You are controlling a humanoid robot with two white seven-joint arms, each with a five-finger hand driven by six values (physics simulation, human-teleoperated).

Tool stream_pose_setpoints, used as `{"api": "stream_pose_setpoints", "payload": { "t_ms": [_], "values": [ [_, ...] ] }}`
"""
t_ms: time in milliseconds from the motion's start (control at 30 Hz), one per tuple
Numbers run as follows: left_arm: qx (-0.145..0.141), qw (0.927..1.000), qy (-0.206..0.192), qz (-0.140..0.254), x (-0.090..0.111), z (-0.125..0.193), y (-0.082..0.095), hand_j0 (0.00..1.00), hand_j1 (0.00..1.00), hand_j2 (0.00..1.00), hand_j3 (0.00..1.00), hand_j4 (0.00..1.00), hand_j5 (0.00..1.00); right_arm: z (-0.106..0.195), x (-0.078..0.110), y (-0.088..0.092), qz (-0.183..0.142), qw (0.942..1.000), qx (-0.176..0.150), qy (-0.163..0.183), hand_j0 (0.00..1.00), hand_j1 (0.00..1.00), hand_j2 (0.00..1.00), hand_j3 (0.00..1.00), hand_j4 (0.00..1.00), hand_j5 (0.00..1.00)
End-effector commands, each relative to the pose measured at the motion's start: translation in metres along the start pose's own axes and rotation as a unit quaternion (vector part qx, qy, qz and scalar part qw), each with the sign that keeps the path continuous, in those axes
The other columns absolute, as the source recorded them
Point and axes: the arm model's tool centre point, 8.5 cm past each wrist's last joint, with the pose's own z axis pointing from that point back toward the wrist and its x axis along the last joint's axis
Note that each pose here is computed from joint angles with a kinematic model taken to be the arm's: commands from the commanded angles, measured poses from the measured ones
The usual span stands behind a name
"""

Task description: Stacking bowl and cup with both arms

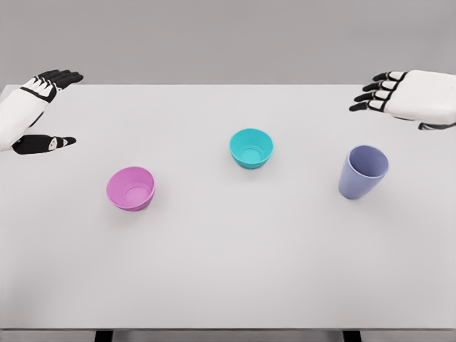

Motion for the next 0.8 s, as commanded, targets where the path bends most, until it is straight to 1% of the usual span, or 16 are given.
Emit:
{"api": "stream_pose_setpoints", "payload": {
  "t_ms": [0, 100, 133, 167, 200, 233, 300, 333, 367, 400, 500, 567, 633, 667, 733, 767],
  "values": [
    [0.002, 1.0000, -0.001, 0.002, 0.000, 0.000, 0.001, 1.00, 1.00, 1.00, 1.00, 1.00, 1.00, -0.003, 0.003, -0.001, -0.001, 1.0000, -0.001, -0.005, 1.00, 1.00, 1.00, 1.00, 1.00, 1.00],
    [0.009, 0.9999, 0.000, 0.006, 0.000, 0.000, 0.003, 1.00, 1.00, 1.00, 1.00, 1.00, 1.00, -0.001, 0.006, -0.010, -0.024, 0.9990, -0.028, -0.024, 1.00, 1.00, 1.00, 1.00, 1.00, 1.00],
    [0.008, 0.9998, -0.016, -0.003, 0.009, -0.004, 0.007, 1.00, 1.00, 1.00, 1.00, 1.00, 1.00, 0.010, 0.000, -0.021, -0.043, 0.9972, -0.057, -0.025, 1.00, 1.00, 1.00, 1.00, 1.00, 1.00],
    [0.005, 0.9999, -0.015, -0.007, 0.009, -0.003, 0.006, 1.00, 1.00, 1.00, 1.00, 1.00, 1.00, 0.025, -0.012, -0.030, -0.044, 0.9967, -0.067, -0.008, 1.00, 1.00, 1.00, 1.00, 1.00, 1.00],
    [0.002, 0.9999, -0.012, -0.011, 0.007, -0.002, 0.007, 1.00, 1.00, 1.00, 1.00, 1.00, 1.00, 0.040, -0.020, -0.037, -0.034, 0.9974, -0.063, 0.005, 1.00, 1.00, 1.00, 1.00, 1.00, 1.00],
    [0.002, 0.9998, -0.009, -0.015, 0.005, -0.001, 0.009, 1.00, 1.00, 1.00, 1.00, 1.00, 1.00, 0.052, -0.020, -0.034, -0.044, 0.9976, -0.054, 0.003, 1.00, 1.00, 1.00, 1.00, 1.00, 1.00],
    [-0.001, 0.9997, -0.014, -0.018, 0.007, -0.001, 0.012, 1.00, 1.00, 1.00, 1.00, 1.00, 1.00, 0.045, -0.006, -0.031, -0.084, 0.9935, -0.062, -0.044, 1.00, 1.00, 1.00, 1.00, 1.00, 1.00],
    [0.006, 0.9992, -0.030, -0.026, 0.015, -0.008, 0.021, 1.00, 1.00, 1.00, 1.00, 1.00, 1.00, 0.029, 0.015, -0.024, -0.092, 0.9908, -0.054, -0.084, 1.00, 1.00, 1.00, 1.00, 1.00, 1.00],
    [0.003, 0.9989, -0.032, -0.035, 0.015, -0.008, 0.024, 1.00, 1.00, 1.00, 1.00, 1.00, 1.00, 0.026, 0.028, -0.021, -0.082, 0.9908, -0.037, -0.101, 1.00, 1.00, 1.00, 1.00, 1.00, 1.00],
    [-0.006, 0.9979, -0.033, -0.055, 0.015, -0.009, 0.026, 1.00, 1.00, 1.00, 1.00, 1.00, 1.00, 0.032, 0.025, -0.017, -0.080, 0.9920, -0.025, -0.094, 1.00, 1.00, 1.00, 1.00, 1.00, 1.00],
    [-0.020, 0.9962, -0.041, -0.074, 0.018, -0.008, 0.028, 1.00, 1.00, 1.00, 1.00, 1.00, 1.00, 0.031, 0.026, -0.017, -0.081, 0.9919, -0.026, -0.095, 1.00, 1.00, 1.00, 1.00, 1.00, 1.00],
    [-0.051, 0.9912, -0.050, -0.112, 0.021, -0.011, 0.037, 1.00, 1.00, 1.00, 1.00, 1.00, 1.00, 0.029, 0.027, -0.016, -0.082, 0.9916, -0.026, -0.097, 1.00, 1.00, 1.00, 1.00, 1.00, 1.00],
    [-0.170, 0.9792, -0.041, -0.103, 0.018, -0.011, 0.029, 1.00, 1.00, 1.00, 1.00, 1.00, 1.00, 0.019, 0.033, -0.017, -0.085, 0.9895, -0.035, -0.111, 1.00, 1.00, 1.00, 1.00, 1.00, 1.00],
    [-0.224, 0.9692, -0.039, -0.094, 0.016, -0.009, 0.032, 1.00, 1.00, 1.00, 1.00, 1.00, 1.00, 0.015, 0.035, -0.018, -0.087, 0.9887, -0.038, -0.116, 1.00, 1.00, 1.00, 1.00, 1.00, 1.00],
    [-0.301, 0.9485, -0.049, -0.087, 0.023, -0.007, 0.032, 1.00, 1.00, 1.00, 1.00, 1.00, 1.00, 0.014, 0.036, -0.017, -0.088, 0.9884, -0.037, -0.118, 1.00, 1.00, 1.00, 1.00, 1.00, 1.00],
    [-0.292, 0.9508, -0.058, -0.085, 0.028, -0.010, 0.038, 1.00, 1.00, 1.00, 1.00, 1.00, 1.00, 0.013, 0.037, -0.016, -0.088, 0.9883, -0.036, -0.119, 1.00, 1.00, 1.00, 1.00, 1.00, 1.00]
  ]
}}
